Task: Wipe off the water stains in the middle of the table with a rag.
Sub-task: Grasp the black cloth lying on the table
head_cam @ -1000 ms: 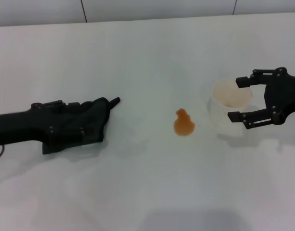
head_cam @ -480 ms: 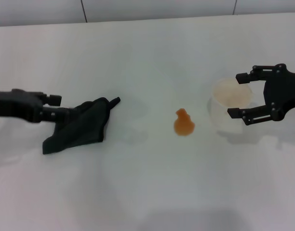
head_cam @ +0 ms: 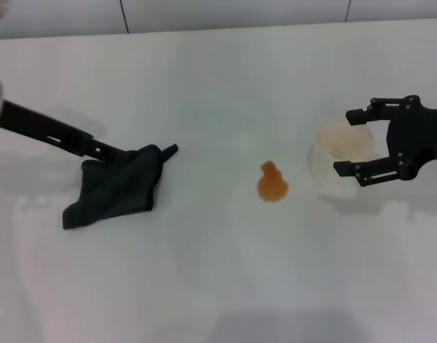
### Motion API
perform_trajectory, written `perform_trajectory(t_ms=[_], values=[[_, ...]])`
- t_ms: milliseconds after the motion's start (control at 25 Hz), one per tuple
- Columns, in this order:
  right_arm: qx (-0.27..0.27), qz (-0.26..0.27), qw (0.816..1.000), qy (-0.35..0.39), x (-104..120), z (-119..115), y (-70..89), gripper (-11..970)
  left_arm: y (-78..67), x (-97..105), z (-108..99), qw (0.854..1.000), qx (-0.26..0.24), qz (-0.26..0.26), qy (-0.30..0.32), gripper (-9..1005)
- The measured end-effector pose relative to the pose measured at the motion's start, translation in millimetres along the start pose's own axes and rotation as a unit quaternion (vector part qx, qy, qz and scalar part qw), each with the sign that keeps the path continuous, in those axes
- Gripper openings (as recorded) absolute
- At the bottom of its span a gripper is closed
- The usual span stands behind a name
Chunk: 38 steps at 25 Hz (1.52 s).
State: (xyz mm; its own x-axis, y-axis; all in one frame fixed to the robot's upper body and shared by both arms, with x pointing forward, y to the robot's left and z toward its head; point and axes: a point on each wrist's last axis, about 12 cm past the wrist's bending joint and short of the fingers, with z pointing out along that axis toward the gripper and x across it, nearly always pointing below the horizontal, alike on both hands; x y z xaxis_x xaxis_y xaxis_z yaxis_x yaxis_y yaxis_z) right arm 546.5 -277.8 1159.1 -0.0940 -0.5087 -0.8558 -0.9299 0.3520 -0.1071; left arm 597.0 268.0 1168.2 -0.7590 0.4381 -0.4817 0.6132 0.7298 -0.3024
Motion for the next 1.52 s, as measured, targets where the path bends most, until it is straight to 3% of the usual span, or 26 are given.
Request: perform_trajectory(t_ms=[160, 400, 760, 1240, 1440, 1520], values=[[0.001, 0.0, 1.0, 0.0, 0.3, 0.2, -0.2, 872, -10.6, -14.3, 15.2, 0.998, -0.032, 0.032, 0.045, 809], [0.003, 0.0, 1.0, 0.0, -0.2, 0.7, -1.1, 872, -19.2, -15.1, 34.3, 0.992, -0.063, 0.057, 0.092, 808], [0.005, 0.0, 1.0, -0.001, -0.2, 0.6, -1.4, 872, -11.2, -8.1, 54.2, 0.986, -0.111, 0.04, 0.116, 806], [0.004, 0.0, 1.0, -0.004, -1.3, 1.5, -1.6, 873, -8.6, -5.2, 62.7, 0.987, -0.112, 0.031, 0.114, 804], [0.001, -0.002, 1.0, -0.004, -2.3, 3.7, -1.0, 873, -8.9, -5.9, 63.3, 0.987, -0.112, 0.029, 0.115, 583], [0.002, -0.002, 1.0, -0.003, -2.4, 3.9, -1.1, 873, -9.2, -7.8, 62.9, 0.987, -0.112, 0.027, 0.112, 428]])
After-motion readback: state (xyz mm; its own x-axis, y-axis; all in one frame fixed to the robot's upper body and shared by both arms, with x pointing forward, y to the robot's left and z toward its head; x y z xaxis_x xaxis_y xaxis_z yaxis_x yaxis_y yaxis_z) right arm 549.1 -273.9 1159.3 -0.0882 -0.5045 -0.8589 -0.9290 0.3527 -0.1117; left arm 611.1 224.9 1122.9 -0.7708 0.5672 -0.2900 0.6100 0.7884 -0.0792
